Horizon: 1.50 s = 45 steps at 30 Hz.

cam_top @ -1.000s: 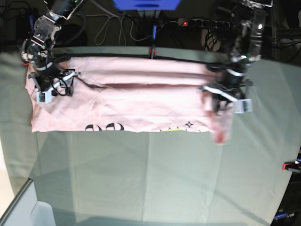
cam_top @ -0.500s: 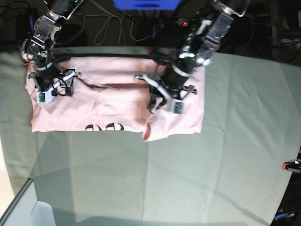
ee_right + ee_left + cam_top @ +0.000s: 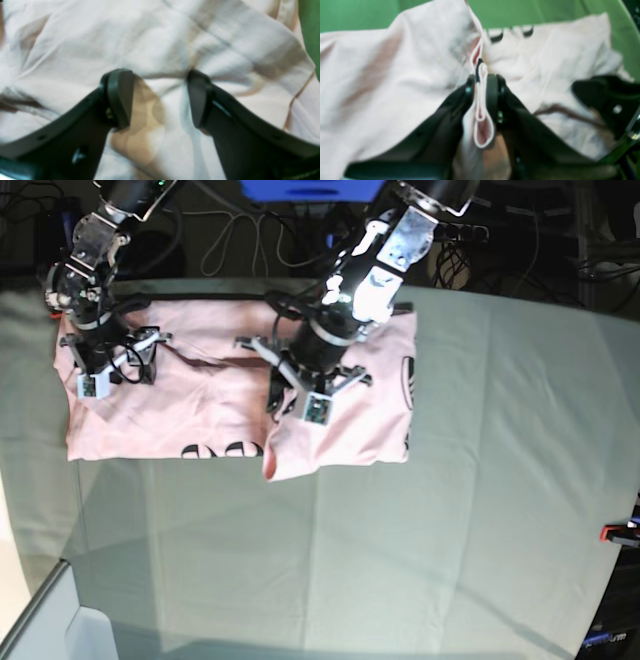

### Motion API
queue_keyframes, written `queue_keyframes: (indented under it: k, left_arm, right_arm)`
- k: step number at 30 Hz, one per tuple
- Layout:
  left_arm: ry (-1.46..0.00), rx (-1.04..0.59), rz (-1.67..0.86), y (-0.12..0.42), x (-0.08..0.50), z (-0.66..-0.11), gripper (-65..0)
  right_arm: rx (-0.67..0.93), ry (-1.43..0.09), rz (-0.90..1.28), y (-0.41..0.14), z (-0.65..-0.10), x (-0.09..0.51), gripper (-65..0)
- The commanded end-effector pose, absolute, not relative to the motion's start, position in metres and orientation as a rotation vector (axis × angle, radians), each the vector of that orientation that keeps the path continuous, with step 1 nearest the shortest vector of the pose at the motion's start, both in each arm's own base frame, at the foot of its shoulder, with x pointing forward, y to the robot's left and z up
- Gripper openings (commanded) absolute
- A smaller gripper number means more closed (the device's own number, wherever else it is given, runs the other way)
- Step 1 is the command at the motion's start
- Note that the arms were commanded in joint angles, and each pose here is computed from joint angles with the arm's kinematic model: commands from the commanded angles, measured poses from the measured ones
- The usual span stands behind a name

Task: Layout the t-shirt on the table in an organized manner, then fold the t-shirt properly
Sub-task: 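Carry the held end with the left gripper toward the right gripper, folding in half, then lower the folded end with the left gripper onto the t-shirt and release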

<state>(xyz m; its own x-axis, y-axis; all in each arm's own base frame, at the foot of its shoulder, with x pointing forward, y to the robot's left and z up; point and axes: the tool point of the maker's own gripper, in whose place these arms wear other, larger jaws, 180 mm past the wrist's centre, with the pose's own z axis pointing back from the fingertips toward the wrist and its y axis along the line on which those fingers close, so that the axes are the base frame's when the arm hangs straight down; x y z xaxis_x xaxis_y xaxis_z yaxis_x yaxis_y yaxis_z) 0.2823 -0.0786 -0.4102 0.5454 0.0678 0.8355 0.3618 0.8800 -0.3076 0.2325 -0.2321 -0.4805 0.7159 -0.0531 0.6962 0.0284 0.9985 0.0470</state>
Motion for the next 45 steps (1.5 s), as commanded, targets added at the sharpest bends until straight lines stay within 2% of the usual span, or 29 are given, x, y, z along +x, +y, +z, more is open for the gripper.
queue_keyframes:
  k: [1, 7, 18, 20, 25, 27, 31, 33, 36, 42, 45]
  left_arm:
    - [-1.043, -0.509, -0.185, -0.087, 0.291, -0.394, -65.0]
    - [-1.013, -0.535, -0.271, -0.109, 0.280, -0.401, -65.0]
    - [-0.990, -0.541, -0.322, -0.115, 0.271, -0.408, -63.9]
    - [-0.989, -0.540, -0.319, -0.115, 0.272, -0.408, -58.5]
    - [-1.008, -0.557, -0.317, -0.118, 0.270, -0.401, -37.8]
    - [-1.050, -0.582, -0.308, -0.120, 0.273, -0.382, -32.8]
    - [-1.139, -0.631, -0.283, -0.122, 0.276, -0.342, -32.4]
    - [-1.154, -0.610, -0.301, -0.111, 0.277, -0.340, -32.5]
    - [-1.149, -0.572, -0.327, -0.095, 0.277, -0.348, -32.5]
    - [-1.032, -0.506, -0.332, -0.069, 0.268, -0.398, -32.6]
    - [-0.983, -0.547, -0.310, -0.076, 0.260, -0.407, -36.8]
  right_arm:
    - [0.022, -0.666, -0.022, -0.231, -0.495, 0.216, -29.5]
    - [0.022, -0.667, -0.022, -0.231, -0.495, 0.217, -29.5]
    - [0.022, -0.667, -0.022, -0.231, -0.495, 0.217, -29.5]
    - [0.022, -0.667, -0.022, -0.231, -0.495, 0.217, -29.5]
    - [0.016, -0.673, -0.026, -0.233, -0.493, 0.218, -29.6]
    - [-0.002, -0.696, -0.022, -0.238, -0.485, 0.223, -29.6]
    - [-0.030, -0.745, -0.014, -0.240, -0.467, 0.233, -29.5]
    - [-0.042, -0.770, -0.012, -0.239, -0.458, 0.237, -29.5]
    - [-0.070, -0.799, -0.002, -0.243, -0.445, 0.242, -29.5]
    - [-0.116, -0.857, 0.012, -0.248, -0.419, 0.251, -29.4]
    - [-0.128, -0.875, 0.015, -0.249, -0.412, 0.255, -29.4]
